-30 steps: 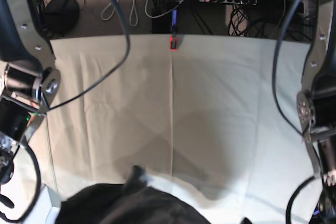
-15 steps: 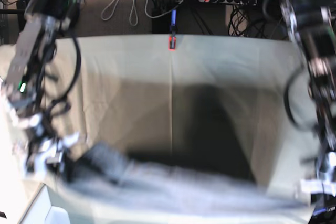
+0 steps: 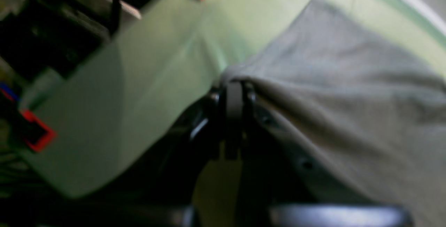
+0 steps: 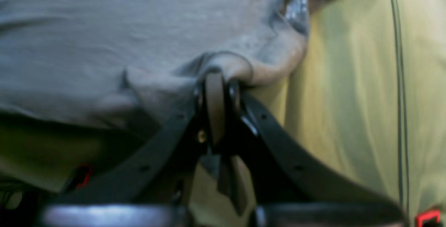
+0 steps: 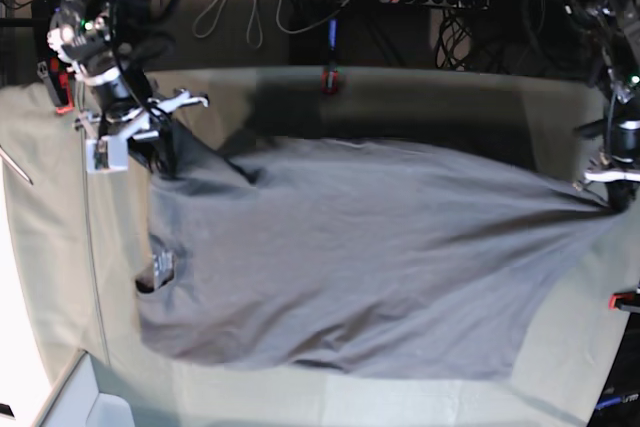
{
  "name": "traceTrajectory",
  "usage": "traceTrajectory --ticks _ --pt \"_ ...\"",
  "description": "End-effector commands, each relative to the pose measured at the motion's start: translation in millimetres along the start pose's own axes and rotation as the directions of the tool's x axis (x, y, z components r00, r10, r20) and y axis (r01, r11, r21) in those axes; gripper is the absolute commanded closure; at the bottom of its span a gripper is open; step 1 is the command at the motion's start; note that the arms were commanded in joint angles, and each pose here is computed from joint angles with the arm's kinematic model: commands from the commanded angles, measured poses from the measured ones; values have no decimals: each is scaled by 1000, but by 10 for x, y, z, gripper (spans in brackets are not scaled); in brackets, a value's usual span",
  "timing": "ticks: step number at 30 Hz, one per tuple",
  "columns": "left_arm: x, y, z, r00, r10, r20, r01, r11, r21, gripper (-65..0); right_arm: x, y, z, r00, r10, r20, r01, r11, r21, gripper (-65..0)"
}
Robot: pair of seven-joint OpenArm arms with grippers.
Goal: Layout the t-shirt on the table in an organized manner, then fold the t-shirt properly
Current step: 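Lay the shirt flat on the table and open both grippers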
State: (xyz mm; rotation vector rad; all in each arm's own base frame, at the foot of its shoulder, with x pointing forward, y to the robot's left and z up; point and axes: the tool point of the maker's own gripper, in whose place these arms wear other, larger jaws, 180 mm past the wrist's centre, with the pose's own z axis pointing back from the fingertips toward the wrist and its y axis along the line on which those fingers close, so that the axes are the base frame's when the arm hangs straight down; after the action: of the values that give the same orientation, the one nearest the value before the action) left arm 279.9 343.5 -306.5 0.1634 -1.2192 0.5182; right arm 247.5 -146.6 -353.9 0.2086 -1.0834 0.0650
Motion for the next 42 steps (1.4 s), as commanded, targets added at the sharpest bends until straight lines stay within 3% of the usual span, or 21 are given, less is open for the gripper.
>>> traceTrajectory --ticks 1,6,9,11,13,16,20,23,29,33,34,35,39,42 --pt "235 18 69 997 -19 75 19 1000 -1 -1 163 30 65 997 -6 71 5 1000 17 0" --pt "510 -13 403 986 -56 157 57 998 -3 -1 238 207 345 986 4 167 -24 993 115 0" --pt "702 -3 588 975 -55 218 53 998 14 -1 442 253 514 962 14 274 -55 988 142 0" --pt "717 94 637 972 -8 233 1 1000 28 -1 630 245 638 931 -16 365 -46 986 159 0" --pt "816 220 696 959 56 278 -66 997 29 -1 862 136 772 881 -67 468 -6 988 153 0" --pt "986 282 714 940 116 320 -122 993 -4 -1 1191 37 904 810 -57 583 -20 992 126 0" --pt "1490 14 610 893 172 415 -125 983 -138 -1 1534 0 902 734 -33 679 -55 993 108 0" --pt "1947 -221 571 841 205 501 -104 969 -222 -1 1808 12 919 655 -31 755 -77 991 108 0" --pt "2842 -815 688 707 279 650 -16 925 -380 -1 2551 61 977 445 -15 896 -155 984 93 0" --pt "3250 -1076 830 630 307 713 38 905 -423 -1 3002 7 1047 316 1 949 -157 986 51 0" --pt "3298 -1143 793 627 295 722 50 909 -415 -1 3123 -25 1011 306 10 952 -160 986 41 -1" --pt "3322 -1229 725 632 272 726 68 913 -402 -1 3235 -44 929 312 12 950 -164 986 41 -10" --pt "3086 -1386 287 701 238 672 30 932 -361 -1 3523 -181 472 421 18 907 -162 985 56 -14" --pt "2879 -1386 -3 752 241 614 -21 939 -343 -1 3646 -318 179 481 -4 876 -135 988 78 -14"
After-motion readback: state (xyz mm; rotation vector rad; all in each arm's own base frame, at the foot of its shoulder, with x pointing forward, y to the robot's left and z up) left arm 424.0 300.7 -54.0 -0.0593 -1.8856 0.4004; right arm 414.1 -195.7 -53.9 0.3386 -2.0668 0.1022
